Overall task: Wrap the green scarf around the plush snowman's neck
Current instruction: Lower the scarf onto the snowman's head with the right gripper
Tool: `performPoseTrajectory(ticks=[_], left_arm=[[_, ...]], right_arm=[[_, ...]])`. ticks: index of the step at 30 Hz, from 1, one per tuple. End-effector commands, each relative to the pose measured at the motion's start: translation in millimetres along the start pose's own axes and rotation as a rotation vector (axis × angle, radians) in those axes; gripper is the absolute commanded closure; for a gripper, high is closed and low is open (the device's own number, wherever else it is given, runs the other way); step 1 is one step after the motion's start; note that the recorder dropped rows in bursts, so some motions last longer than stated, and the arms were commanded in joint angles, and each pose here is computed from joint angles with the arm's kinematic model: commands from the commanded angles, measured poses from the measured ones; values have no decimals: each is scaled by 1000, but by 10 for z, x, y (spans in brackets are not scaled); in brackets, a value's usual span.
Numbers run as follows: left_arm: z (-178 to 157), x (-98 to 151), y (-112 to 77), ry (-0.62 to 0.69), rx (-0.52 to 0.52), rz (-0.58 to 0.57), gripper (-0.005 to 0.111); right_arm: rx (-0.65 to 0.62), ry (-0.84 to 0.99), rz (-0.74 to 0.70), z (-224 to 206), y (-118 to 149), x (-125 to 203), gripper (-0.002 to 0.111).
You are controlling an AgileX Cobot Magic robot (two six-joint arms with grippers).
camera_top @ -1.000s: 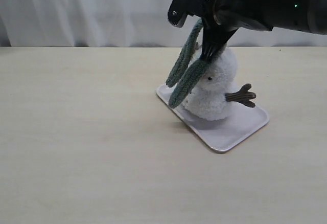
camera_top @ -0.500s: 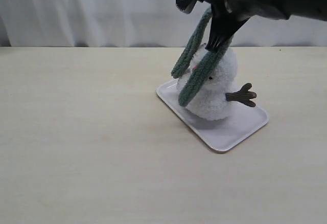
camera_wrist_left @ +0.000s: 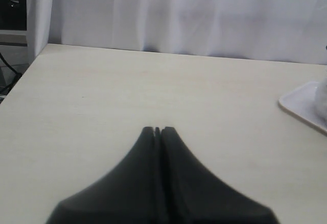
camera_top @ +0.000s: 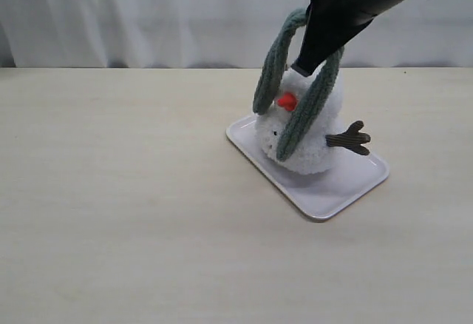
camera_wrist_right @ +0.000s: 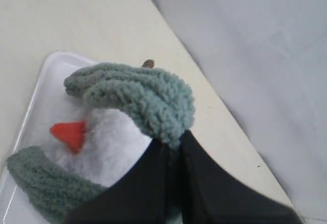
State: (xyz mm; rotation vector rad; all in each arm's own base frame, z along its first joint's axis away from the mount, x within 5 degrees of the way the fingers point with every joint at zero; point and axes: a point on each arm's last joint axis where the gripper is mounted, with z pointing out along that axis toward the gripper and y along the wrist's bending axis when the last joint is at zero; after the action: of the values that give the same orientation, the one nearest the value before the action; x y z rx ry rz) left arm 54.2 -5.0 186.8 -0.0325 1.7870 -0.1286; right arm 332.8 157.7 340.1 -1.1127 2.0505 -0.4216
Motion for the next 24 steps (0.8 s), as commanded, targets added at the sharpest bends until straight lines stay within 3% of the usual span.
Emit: performPoseTrajectory(ticks=[1, 11, 16, 24], left_arm=[[1, 9, -3, 0, 8, 1, 107], [1, 9, -3, 0, 8, 1, 107], [1, 9, -3, 0, 8, 1, 107], [1, 9, -3, 0, 8, 1, 107]], right_arm=[[-76, 16, -40, 54, 71, 17, 104], [-166, -15, 7, 85, 166, -19, 104], [-287, -12, -92, 107, 287, -12, 104], [-141, 2, -24, 56, 84, -67, 104]])
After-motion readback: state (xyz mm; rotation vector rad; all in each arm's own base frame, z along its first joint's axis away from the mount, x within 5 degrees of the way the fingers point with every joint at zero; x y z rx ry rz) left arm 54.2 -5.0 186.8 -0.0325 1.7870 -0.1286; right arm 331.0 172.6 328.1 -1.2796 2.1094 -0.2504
